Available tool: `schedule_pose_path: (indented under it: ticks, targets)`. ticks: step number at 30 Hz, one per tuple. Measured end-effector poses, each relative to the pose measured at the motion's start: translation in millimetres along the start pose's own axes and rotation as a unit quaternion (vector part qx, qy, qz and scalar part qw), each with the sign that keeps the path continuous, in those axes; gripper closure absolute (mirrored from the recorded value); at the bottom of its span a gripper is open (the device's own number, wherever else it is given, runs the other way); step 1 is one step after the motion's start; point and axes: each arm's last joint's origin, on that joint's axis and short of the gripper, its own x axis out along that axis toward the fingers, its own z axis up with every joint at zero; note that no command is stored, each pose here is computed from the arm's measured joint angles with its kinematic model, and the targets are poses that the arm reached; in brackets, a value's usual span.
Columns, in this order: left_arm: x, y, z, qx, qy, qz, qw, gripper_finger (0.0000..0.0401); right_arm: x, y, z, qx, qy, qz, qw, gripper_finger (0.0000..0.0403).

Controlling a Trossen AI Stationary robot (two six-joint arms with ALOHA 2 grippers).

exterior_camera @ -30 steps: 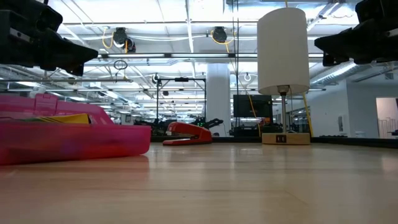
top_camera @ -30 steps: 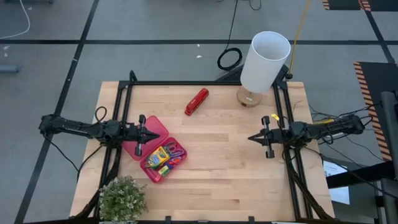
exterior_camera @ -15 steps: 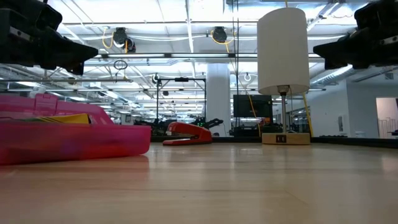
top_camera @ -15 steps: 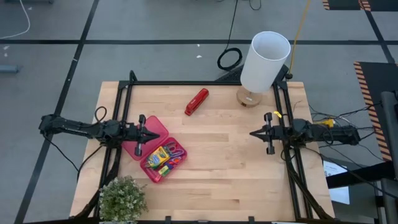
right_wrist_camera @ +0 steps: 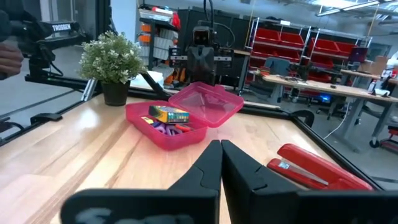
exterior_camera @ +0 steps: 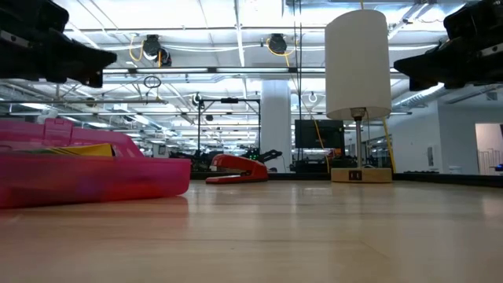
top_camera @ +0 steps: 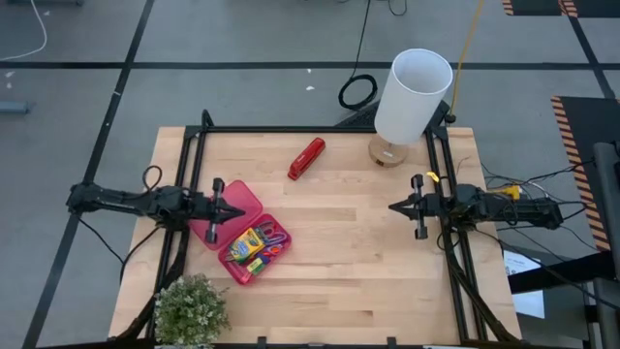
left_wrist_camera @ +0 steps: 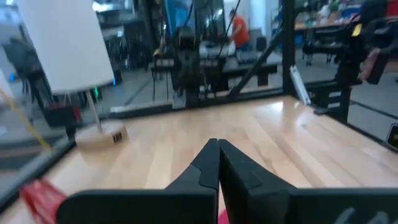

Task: Pack school essentials
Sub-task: Return to Home Position

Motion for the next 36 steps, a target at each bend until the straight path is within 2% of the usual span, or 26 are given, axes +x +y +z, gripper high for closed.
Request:
schedule_pose_path:
  ticks: [4,24,32,36]
  targets:
    - [-5.0,0.8,0.9,0.013,-0.008,0.003,1.0,0.0398,0.0,0.0,0.0,0.0,0.0,0.0,1.0,0.0403]
    - [-10.3,10.4,-3.8,0.004,0.012,0.045,0.999,0.0398,0.0,0.0,0.1,0.0,0.0,0.0,1.0,0.0403]
    - [-10.2,10.3,-4.1,0.003,0.013,0.044,0.999,0.0371,0.0,0.0,0.0,0.0,0.0,0.0,1.0,0.0403]
    - [-10.2,10.3,-4.2,0.003,0.013,0.044,0.999,0.037,0.0,0.0,0.0,0.0,0.0,0.0,1.0,0.0403]
